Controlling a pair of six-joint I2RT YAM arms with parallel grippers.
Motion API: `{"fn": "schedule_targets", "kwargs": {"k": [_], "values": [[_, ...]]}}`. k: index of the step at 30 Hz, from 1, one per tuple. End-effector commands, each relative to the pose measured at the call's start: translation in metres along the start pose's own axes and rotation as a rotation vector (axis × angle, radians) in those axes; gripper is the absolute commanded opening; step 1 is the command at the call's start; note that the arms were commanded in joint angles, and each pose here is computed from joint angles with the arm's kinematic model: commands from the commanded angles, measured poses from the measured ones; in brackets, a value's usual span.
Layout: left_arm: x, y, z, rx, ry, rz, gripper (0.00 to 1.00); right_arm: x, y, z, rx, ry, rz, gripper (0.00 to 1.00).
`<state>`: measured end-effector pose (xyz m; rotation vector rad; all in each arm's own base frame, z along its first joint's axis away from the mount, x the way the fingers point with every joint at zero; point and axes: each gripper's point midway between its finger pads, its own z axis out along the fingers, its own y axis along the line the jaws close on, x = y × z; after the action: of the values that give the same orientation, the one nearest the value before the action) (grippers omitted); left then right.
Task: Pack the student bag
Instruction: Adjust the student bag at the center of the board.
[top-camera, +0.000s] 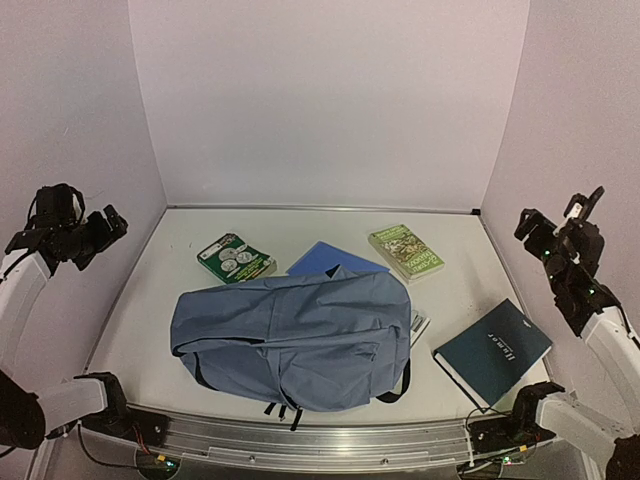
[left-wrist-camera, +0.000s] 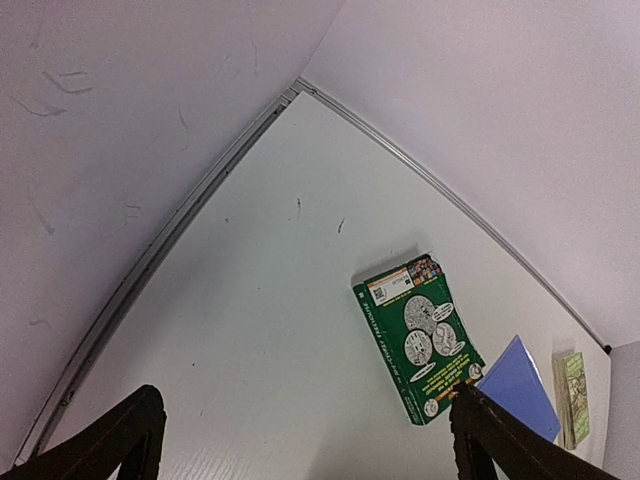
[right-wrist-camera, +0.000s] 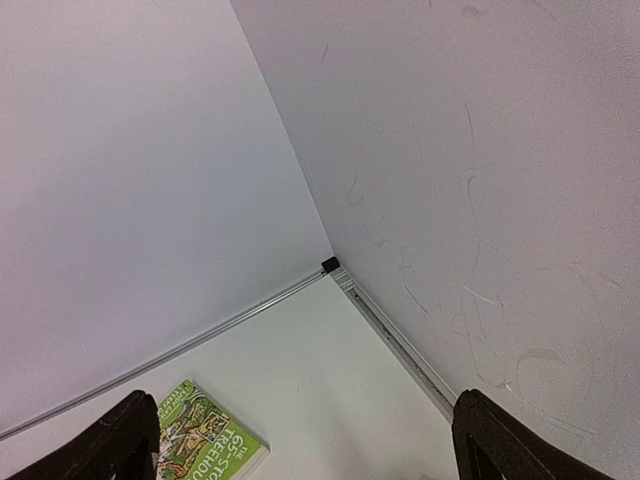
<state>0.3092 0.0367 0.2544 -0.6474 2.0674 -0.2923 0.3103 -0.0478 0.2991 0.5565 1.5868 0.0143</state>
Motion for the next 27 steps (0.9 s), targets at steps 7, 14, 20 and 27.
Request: {"fn": "schedule_targets", "kwargs": {"k": [7,14,20,27], "values": [[0.005,-0.023,-0.003,0.110,0.073,0.016,1.00,-0.020,0.040,-0.005,-0.183,0.031,0.019,0.98],[0.053,-0.035,0.010,0.212,0.322,-0.102,1.00,0.009,0.115,-0.002,-0.498,0.377,0.027,0.98],[0.094,-0.031,0.017,0.235,0.488,-0.173,1.00,0.039,0.187,-0.052,-0.777,0.585,-0.003,0.94],[0.111,-0.021,0.019,0.217,0.515,-0.179,1.00,0.082,0.259,-0.144,-1.114,0.787,-0.105,0.85]]}}
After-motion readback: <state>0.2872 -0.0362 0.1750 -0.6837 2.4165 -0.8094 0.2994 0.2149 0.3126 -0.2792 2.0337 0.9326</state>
